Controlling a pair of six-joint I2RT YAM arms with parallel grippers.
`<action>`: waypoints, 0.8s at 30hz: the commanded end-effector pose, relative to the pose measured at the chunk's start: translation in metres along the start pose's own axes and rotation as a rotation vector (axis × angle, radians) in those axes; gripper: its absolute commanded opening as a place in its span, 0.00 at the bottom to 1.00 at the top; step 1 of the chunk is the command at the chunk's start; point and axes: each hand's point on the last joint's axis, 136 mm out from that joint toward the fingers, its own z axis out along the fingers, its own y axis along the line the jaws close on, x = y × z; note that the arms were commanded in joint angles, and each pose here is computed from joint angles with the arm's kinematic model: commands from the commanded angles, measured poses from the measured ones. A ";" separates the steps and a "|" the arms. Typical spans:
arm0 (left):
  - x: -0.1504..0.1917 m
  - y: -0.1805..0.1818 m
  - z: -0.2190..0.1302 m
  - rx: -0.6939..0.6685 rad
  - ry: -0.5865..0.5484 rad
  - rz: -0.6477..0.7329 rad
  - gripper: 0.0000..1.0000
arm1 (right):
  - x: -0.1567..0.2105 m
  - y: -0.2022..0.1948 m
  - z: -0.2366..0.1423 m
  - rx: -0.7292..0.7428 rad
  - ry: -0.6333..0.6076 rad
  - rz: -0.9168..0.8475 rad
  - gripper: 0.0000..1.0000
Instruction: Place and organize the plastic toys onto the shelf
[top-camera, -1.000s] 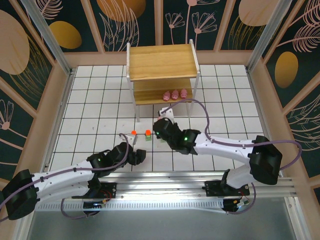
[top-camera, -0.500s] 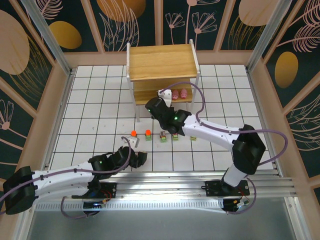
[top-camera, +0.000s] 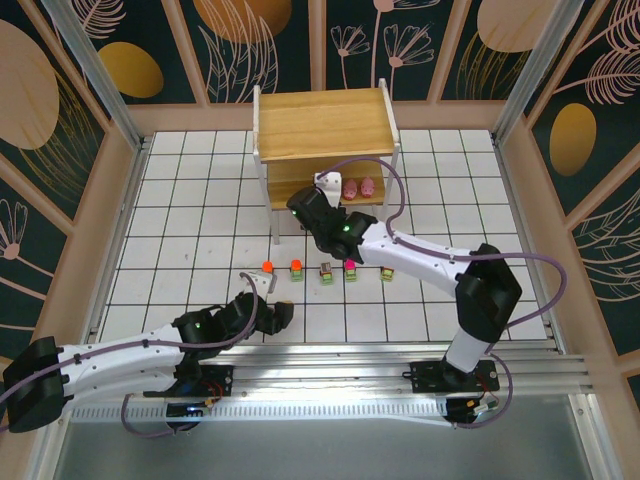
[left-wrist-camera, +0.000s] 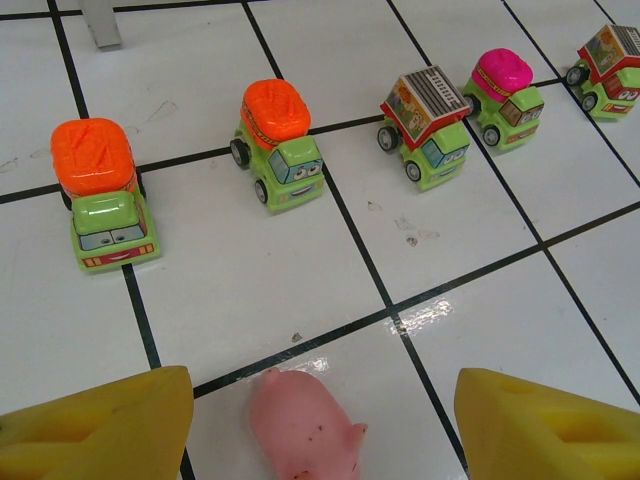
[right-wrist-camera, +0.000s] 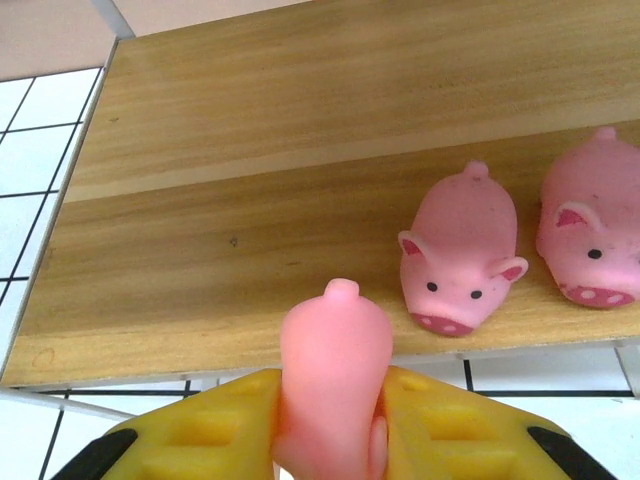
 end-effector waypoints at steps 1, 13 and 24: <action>-0.001 0.003 -0.001 -0.014 -0.015 -0.004 0.70 | -0.015 -0.003 0.006 0.043 -0.048 0.013 0.29; -0.002 0.005 -0.003 -0.016 -0.026 -0.014 0.69 | -0.024 0.002 0.016 0.051 -0.078 0.012 0.29; -0.003 0.005 -0.004 -0.017 -0.032 -0.016 0.70 | -0.028 -0.002 0.025 0.077 -0.097 0.028 0.30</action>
